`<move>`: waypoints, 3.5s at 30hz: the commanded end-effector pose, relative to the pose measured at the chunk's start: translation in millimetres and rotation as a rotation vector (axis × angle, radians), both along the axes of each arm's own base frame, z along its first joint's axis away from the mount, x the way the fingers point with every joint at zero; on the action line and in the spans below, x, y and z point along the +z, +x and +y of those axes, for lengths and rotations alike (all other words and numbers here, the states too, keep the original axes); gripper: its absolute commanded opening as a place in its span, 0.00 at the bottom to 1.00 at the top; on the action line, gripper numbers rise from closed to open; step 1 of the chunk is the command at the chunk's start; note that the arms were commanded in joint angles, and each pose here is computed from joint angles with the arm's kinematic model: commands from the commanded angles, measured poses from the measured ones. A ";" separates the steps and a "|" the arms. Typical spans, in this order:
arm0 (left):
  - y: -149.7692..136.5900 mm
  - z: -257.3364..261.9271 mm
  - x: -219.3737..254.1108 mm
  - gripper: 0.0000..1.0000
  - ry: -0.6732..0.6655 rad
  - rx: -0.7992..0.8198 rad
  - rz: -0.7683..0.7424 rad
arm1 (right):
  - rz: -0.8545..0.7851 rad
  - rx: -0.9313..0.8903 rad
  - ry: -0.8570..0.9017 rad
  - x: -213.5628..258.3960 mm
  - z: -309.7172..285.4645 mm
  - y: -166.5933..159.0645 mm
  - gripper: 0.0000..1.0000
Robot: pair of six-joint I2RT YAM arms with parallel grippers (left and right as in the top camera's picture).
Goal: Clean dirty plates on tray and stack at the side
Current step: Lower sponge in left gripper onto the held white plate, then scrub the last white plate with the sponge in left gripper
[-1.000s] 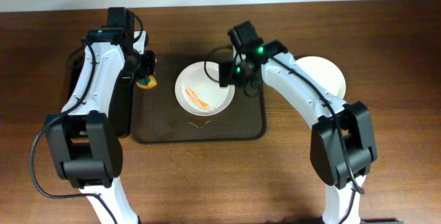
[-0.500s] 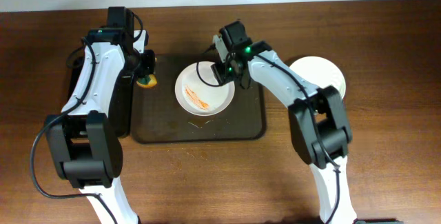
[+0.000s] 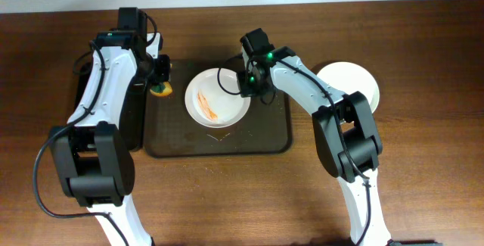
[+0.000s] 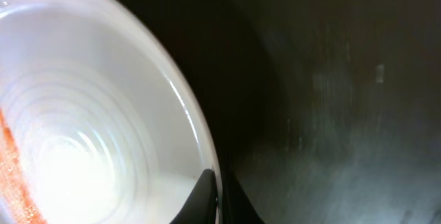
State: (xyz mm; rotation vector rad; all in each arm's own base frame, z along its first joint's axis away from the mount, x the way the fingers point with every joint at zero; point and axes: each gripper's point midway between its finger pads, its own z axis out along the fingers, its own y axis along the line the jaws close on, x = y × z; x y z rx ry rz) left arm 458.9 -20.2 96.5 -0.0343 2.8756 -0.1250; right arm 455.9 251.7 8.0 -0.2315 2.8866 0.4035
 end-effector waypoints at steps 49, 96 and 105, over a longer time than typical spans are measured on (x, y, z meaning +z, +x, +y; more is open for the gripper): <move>-33.0 -107.1 -120.1 0.01 -0.050 -0.287 0.255 | 0.236 -0.243 0.035 -19.4 -5.8 -32.6 0.04; 18.7 -150.2 -111.7 0.00 -0.152 -0.520 -0.017 | 0.227 -0.241 0.040 -19.0 -4.3 -30.6 0.04; -48.2 -143.3 -111.5 0.00 -0.196 -0.686 0.227 | 0.221 -0.220 0.040 -18.8 2.2 -33.3 0.04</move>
